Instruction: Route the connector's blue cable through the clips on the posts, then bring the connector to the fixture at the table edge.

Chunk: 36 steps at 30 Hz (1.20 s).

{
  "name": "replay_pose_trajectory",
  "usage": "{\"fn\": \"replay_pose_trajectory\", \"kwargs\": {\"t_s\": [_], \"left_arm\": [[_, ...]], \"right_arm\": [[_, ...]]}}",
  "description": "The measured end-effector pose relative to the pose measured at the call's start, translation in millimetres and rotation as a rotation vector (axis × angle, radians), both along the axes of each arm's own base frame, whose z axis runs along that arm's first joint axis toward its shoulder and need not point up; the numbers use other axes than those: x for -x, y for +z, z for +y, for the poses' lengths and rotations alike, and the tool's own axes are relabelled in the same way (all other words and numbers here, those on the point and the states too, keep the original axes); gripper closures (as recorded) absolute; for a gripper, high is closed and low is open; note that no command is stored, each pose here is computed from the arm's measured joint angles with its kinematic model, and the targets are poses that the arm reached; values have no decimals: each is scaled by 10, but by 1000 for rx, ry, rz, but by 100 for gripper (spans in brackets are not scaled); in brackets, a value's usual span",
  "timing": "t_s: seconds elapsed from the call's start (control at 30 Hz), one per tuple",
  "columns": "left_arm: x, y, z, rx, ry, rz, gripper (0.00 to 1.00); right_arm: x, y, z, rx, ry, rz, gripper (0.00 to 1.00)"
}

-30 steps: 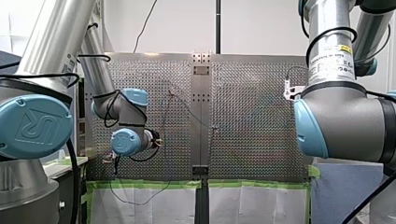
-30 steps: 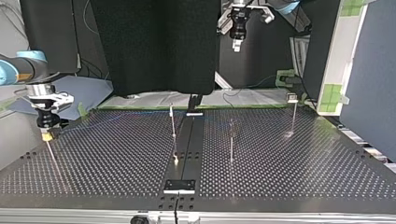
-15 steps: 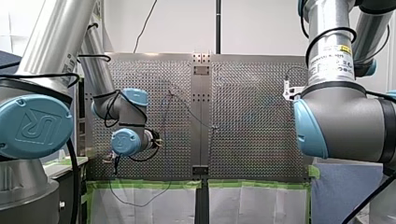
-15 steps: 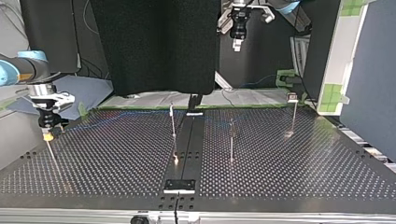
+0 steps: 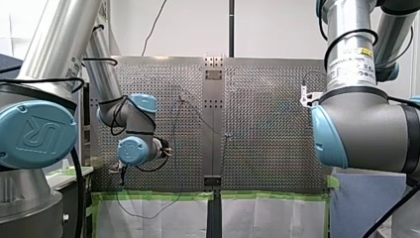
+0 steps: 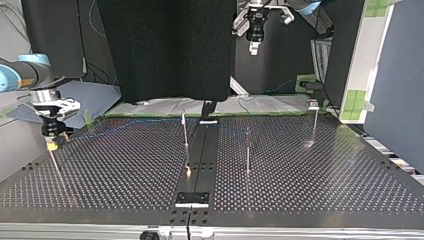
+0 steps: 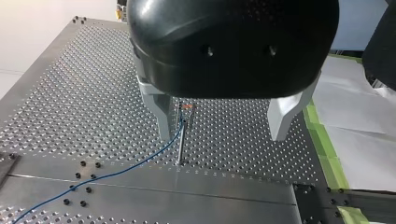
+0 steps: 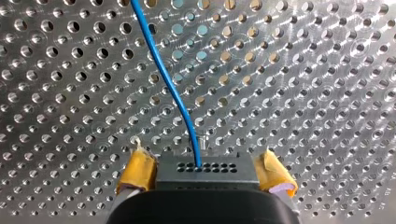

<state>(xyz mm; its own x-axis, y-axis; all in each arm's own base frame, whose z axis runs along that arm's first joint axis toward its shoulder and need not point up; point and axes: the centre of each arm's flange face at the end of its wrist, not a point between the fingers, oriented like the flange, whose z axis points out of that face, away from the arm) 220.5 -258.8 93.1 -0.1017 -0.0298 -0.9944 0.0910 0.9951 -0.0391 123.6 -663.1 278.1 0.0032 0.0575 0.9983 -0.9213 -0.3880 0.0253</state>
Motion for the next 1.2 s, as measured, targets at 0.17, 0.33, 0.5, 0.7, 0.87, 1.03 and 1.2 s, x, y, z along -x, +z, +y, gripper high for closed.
{"fn": "replay_pose_trajectory", "kwargs": {"t_s": [0.17,0.33,0.5,0.7,0.87,1.03,1.2], "left_arm": [[1,-1,1,-1,0,1,0],[2,-1,1,-2,0,1,0],[3,-2,2,-3,0,2,0],[4,-3,3,-6,0,3,0],[4,-4,3,-6,0,4,0],[4,-4,3,-7,0,4,0],[2,-4,5,-7,1,4,0]], "right_arm": [[10,-2,-1,-1,-3,0,1],[25,-4,-6,-2,-13,-1,1],[33,-3,-9,-2,-19,-2,1],[43,-1,-14,-1,-29,-4,1],[56,4,-20,1,-41,-6,1],[77,3,-25,0,-58,-8,1],[92,3,-29,-2,-73,-10,1]]}}
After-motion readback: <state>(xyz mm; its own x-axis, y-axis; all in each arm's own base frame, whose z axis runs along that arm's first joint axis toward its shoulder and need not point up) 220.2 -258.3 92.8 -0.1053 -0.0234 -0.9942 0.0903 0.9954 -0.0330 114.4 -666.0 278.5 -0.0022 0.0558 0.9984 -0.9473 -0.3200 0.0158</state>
